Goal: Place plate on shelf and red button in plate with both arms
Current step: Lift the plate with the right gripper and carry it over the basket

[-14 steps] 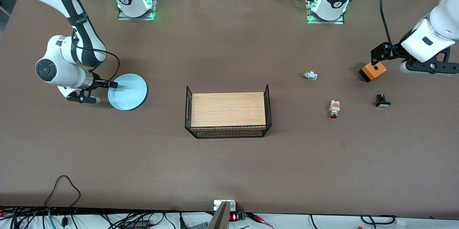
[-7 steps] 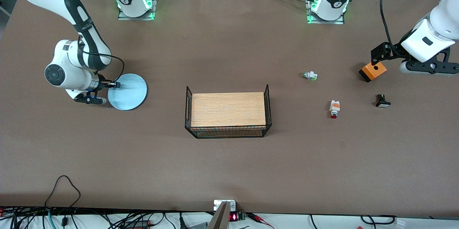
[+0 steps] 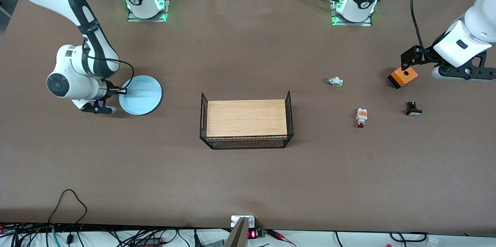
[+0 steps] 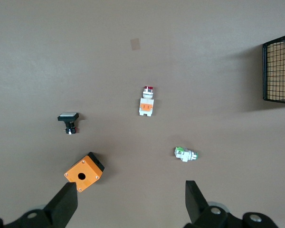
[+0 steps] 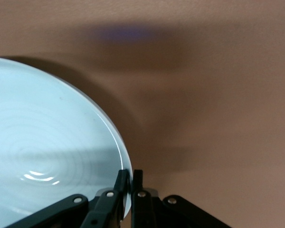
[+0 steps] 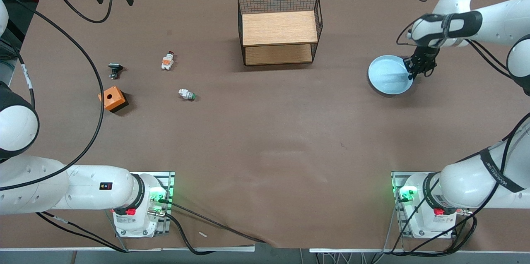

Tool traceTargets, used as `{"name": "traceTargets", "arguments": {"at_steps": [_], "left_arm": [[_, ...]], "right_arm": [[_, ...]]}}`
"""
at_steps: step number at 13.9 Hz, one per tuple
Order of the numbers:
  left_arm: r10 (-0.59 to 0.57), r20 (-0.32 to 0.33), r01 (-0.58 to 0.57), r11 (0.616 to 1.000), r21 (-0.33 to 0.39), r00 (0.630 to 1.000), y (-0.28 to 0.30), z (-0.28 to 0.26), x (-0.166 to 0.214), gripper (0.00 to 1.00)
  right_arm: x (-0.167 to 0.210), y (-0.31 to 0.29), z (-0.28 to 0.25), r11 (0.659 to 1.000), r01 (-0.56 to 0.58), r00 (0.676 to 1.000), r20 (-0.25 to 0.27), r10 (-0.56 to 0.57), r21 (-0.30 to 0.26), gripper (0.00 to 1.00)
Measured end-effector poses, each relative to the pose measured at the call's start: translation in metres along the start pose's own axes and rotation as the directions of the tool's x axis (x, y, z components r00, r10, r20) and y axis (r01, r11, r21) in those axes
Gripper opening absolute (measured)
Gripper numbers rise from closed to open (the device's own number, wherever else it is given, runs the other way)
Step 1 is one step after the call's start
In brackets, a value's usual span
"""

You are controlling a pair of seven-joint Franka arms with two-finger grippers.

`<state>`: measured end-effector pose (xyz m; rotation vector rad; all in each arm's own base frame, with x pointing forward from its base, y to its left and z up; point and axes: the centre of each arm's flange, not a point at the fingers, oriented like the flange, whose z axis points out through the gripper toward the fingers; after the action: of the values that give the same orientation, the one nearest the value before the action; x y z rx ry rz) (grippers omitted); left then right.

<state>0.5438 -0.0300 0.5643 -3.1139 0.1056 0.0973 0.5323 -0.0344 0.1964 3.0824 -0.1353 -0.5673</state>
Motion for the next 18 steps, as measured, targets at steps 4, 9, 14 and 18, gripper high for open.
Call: {"name": "traceTargets", "arguments": {"at_steps": [4,9,14,18], "left_arm": [[0.0,0.0,0.0,1.0,0.0,1.0,0.0,0.0,0.0,1.0],[0.0,0.0,0.0,1.0,0.0,1.0,0.0,0.0,0.0,1.0],[0.0,0.0,0.0,1.0,0.0,1.0,0.0,0.0,0.0,1.0],[0.0,0.0,0.0,1.0,0.0,1.0,0.0,0.0,0.0,1.0]], "right_arm": [[0.011,-0.003,-0.073,1.0,-0.01,0.997,0.073,0.007,0.028,0.03],[0.01,-0.012,-0.185,0.998,0.004,0.999,0.05,-0.007,0.061,0.03],[-0.017,-0.059,-0.287,0.993,-0.045,0.998,0.043,0.041,0.107,0.03],[-0.036,-0.105,-0.318,0.98,-0.148,0.989,0.04,0.144,0.13,0.03]]}}
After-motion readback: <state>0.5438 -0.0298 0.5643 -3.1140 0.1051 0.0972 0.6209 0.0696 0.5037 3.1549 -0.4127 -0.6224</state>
